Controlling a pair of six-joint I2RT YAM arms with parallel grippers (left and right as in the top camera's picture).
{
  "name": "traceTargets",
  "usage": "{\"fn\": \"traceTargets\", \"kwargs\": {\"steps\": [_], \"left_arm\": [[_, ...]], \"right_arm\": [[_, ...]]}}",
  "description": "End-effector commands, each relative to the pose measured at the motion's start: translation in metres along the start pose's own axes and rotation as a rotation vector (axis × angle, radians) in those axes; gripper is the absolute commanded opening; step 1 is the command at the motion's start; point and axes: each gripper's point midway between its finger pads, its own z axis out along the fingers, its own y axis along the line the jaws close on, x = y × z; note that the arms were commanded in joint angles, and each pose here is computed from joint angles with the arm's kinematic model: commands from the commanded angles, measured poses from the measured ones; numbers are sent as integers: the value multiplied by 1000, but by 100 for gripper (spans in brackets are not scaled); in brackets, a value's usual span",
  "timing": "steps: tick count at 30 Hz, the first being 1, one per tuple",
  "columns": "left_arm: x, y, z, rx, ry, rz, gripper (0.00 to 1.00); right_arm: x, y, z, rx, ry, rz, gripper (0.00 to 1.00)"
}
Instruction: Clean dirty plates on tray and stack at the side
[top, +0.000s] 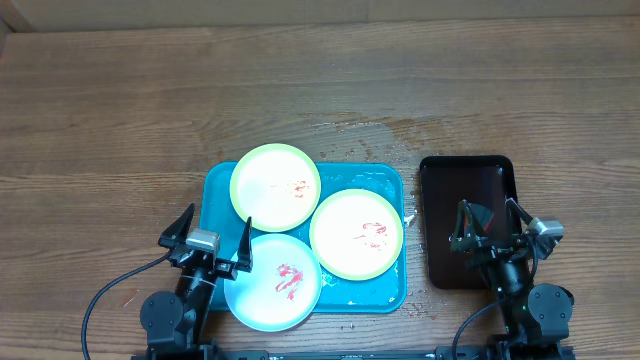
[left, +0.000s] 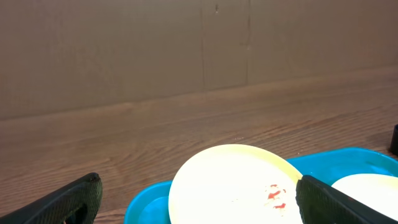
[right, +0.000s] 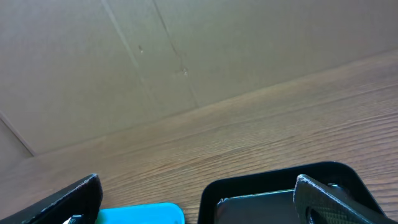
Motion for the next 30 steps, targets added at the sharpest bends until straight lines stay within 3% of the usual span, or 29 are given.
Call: {"fn": "traceTargets", "kwargs": {"steps": [1,10,17,19,24,30], "left_arm": [[0,3,0,-15,-5,-14,100],[0,3,0,-16,-5,-14,99],[0,3,0,-15,-5,-14,100],[0,3,0,-15,-5,-14,100],[0,3,0,-16,-5,-14,100],[0,3,0,-16,-5,-14,99]], "right_arm": [[2,-3,0,11,-4,-6,100],[2,-2,0,2,-1,32,100],[-1,46,-9,-238,76,27,100],[-10,51,-12,-234,95,35,100],[-30,70,-21,-239,232,68,100],[-42,120,-26,-427,513,167,100]]}}
